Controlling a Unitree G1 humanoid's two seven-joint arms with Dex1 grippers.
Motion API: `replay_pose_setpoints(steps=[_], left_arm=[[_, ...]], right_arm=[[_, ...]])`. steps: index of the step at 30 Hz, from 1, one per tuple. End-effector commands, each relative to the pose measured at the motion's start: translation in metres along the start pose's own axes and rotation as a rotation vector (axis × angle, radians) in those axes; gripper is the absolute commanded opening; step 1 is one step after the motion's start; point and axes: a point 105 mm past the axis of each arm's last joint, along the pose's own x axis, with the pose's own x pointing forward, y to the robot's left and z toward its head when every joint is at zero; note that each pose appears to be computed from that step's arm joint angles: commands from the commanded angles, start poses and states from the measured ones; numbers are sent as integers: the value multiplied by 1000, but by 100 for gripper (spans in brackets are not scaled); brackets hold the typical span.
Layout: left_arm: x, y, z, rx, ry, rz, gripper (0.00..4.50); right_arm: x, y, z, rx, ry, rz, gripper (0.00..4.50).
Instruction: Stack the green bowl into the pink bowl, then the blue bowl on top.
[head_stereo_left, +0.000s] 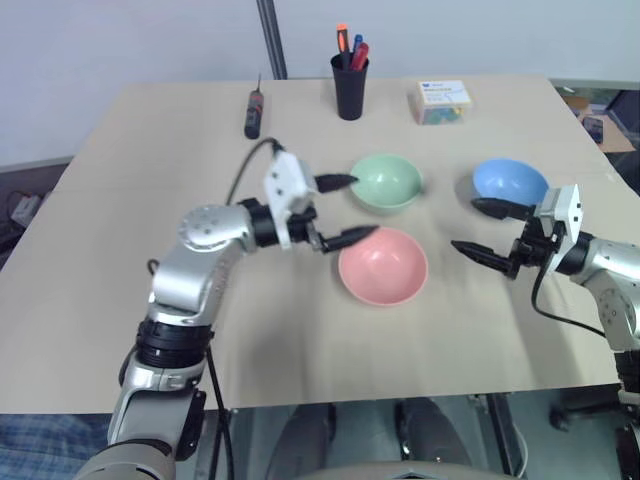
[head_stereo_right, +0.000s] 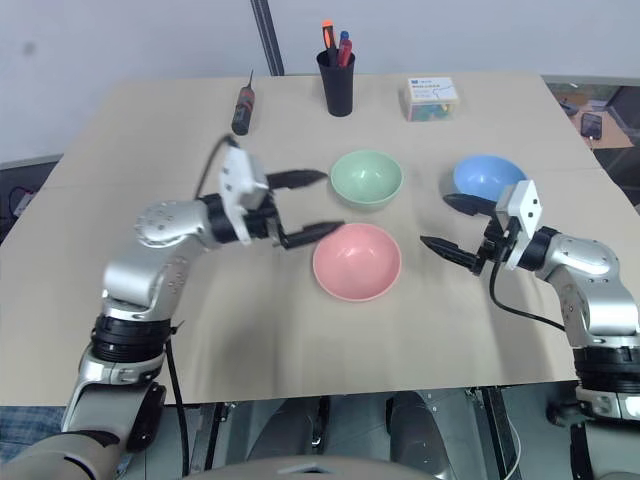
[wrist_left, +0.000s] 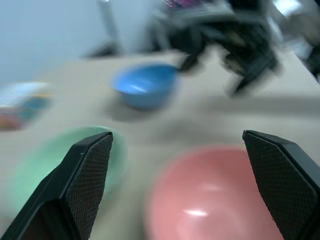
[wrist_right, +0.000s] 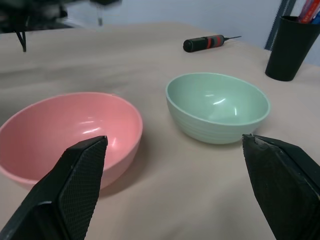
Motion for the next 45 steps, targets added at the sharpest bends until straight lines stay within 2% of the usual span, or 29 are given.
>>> replay_pose_setpoints(steps=[1, 8, 14, 22, 32, 35, 42, 43, 44, 45], left_arm=[[-42, 19, 13, -59, -69, 190, 440], [-97, 8, -11, -96, 44, 363, 440], [-122, -13, -22, -143, 84, 441, 440], [-134, -27, -14, -159, 44, 484, 440], [-136, -36, -17, -168, 35, 471, 440], [-133, -37, -17, -168, 27, 461, 450], [-128, -36, -19, -179, 25, 437, 450], [-128, -36, -20, -180, 25, 432, 450], [-127, -36, -20, -180, 27, 428, 450], [-127, -35, -21, -180, 28, 426, 450]], right_arm=[[16, -16, 18, -107, 50, 16, 450], [66, -32, 31, -275, 147, 70, 450], [103, -26, 20, -508, 260, 196, 450], [134, -38, 20, -611, 317, 180, 450], [149, -37, 4, -660, 410, 211, 450], [151, -36, 4, -679, 414, 213, 375], [153, -36, 9, -688, 393, 211, 92], [153, -36, 9, -688, 391, 211, 64], [153, -37, 9, -689, 391, 212, 8], [152, -36, 9, -690, 391, 214, 1]])
